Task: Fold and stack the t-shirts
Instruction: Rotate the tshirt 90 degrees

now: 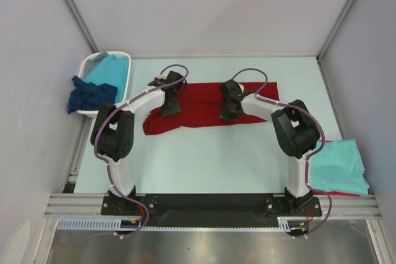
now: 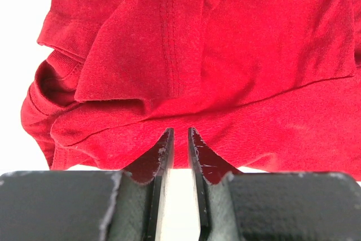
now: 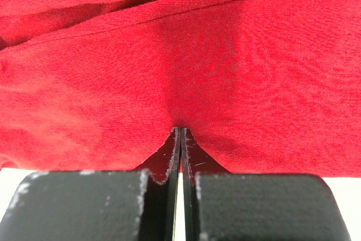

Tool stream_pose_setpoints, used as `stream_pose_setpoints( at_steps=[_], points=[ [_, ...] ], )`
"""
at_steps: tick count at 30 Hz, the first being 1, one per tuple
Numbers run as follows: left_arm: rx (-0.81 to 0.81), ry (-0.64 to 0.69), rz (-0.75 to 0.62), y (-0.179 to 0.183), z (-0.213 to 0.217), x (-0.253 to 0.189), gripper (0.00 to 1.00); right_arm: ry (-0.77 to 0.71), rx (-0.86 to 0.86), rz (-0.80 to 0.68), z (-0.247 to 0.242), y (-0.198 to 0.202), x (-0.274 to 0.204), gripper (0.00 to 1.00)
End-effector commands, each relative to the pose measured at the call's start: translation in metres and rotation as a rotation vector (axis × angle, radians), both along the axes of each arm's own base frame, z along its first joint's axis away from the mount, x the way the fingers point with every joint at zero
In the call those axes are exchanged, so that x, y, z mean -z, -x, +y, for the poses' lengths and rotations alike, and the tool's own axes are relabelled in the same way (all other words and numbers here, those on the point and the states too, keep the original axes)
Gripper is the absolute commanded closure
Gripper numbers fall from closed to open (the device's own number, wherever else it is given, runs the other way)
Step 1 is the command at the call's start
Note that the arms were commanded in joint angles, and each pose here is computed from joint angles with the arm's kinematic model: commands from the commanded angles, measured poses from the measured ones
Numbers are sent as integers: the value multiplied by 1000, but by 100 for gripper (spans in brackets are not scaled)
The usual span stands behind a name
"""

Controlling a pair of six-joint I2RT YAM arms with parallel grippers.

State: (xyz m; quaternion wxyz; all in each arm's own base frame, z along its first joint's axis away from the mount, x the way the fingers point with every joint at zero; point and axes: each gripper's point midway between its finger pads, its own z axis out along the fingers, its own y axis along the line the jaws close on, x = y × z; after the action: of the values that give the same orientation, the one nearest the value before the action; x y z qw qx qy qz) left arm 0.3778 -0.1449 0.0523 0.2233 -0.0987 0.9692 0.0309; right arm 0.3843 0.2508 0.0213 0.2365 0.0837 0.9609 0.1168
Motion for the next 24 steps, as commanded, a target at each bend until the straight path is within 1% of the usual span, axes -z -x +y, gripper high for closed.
stream_pose_setpoints(
  at_steps=[1, 7, 14, 21, 24],
  points=[
    [31, 31, -49, -9, -9, -18, 80, 22, 8, 107, -3, 19, 39, 100],
    [35, 32, -40, -7, -10, -14, 80, 24, 1, 105, -1, 25, 39, 100],
    [36, 23, 7, -5, -10, 7, 80, 24, -5, 81, 2, 23, 30, 100],
    [35, 11, 44, -14, -15, 21, 82, 29, -10, 60, 0, 22, 17, 100],
    [27, 6, 29, -19, -15, 19, 82, 35, -13, 53, -2, 22, 13, 100]
  ],
)
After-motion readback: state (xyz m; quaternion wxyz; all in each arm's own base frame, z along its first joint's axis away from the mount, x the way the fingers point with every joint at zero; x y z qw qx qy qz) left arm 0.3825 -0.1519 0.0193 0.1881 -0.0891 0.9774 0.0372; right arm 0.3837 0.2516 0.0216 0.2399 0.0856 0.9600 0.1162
